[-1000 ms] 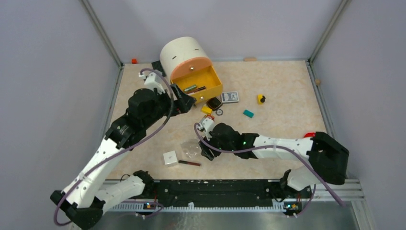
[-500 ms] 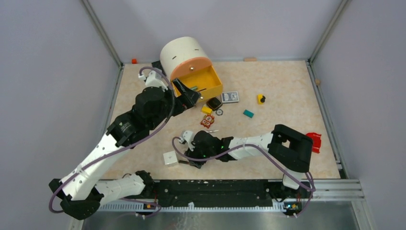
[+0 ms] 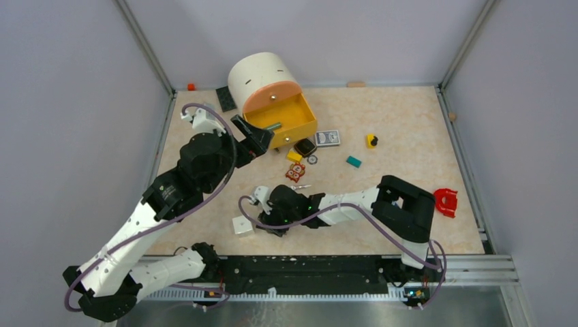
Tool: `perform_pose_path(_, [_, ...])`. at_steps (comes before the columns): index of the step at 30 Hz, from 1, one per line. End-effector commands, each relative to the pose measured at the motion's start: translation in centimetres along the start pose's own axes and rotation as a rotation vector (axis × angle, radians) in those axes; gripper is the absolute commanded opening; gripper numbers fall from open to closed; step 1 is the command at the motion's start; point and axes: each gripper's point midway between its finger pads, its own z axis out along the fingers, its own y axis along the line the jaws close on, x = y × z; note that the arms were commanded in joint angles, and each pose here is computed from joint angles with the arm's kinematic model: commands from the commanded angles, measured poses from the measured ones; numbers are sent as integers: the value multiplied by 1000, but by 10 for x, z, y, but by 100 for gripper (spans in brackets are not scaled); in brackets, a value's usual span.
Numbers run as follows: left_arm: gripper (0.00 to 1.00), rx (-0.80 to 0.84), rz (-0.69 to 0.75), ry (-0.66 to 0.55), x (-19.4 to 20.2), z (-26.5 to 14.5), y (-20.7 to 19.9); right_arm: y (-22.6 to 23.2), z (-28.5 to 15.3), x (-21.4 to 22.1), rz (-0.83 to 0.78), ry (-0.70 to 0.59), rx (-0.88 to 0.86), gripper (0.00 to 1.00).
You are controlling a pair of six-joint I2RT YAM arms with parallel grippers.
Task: Organize the makeup
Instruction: Pick up the makeup from the center of the board.
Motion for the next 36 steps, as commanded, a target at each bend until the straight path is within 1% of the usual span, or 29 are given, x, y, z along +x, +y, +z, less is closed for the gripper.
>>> perform_pose_path(1, [99, 27, -1, -52, -13, 1, -10, 4, 4, 5, -43, 42, -2, 42])
perform_pose_path(5, [99, 42, -11, -55, -16, 0, -15, 8, -2, 9, -88, 57, -6, 42])
perform_pose_path(6, [99, 37, -11, -56, -14, 0, -13, 8, -3, 10, -108, 62, 4, 40])
perform_pose_path(10, [99, 44, -4, -59, -10, 2, -8, 4, -4, 22, -172, 109, 40, 27])
perform_pose_path(13, [99, 29, 20, -69, -10, 2, -3, 2, -4, 24, -193, 116, 59, 18])
perform_pose_path(14, [99, 19, 33, -74, -10, 2, 1, 1, -5, 23, -197, 112, 64, 11])
perform_pose_path(16, [99, -15, 81, -98, -12, 1, 13, 0, -8, 17, -202, 88, 77, 0])
perform_pose_path(18, [99, -41, 168, -128, -14, -1, 28, -2, -16, 5, -206, 45, 96, 0])
perform_pose_path(21, [99, -52, 311, -174, -21, -13, 44, 0, -35, -26, -219, -73, 114, 0])
perform_pose_path(24, [99, -38, 422, -218, -29, -30, 55, 2, -60, -50, -237, -177, 109, 0])
perform_pose_path(26, [99, -31, 443, -273, -37, -43, 63, 0, -75, -60, -210, -232, 107, 0])
perform_pose_path(29, [99, -100, 476, -314, -43, -54, 85, -6, -100, -73, -161, -310, 80, 0])
perform_pose_path(31, [99, -175, 508, -298, -41, -56, 102, -16, -117, -80, -135, -367, 95, 0])
perform_pose_path(33, [99, -226, 537, -269, -33, -54, 117, -27, -135, -89, -144, -431, 119, 0])
perform_pose_path(36, [99, -259, 548, -262, -24, -52, 133, -43, -160, -103, -234, -493, 179, 0])
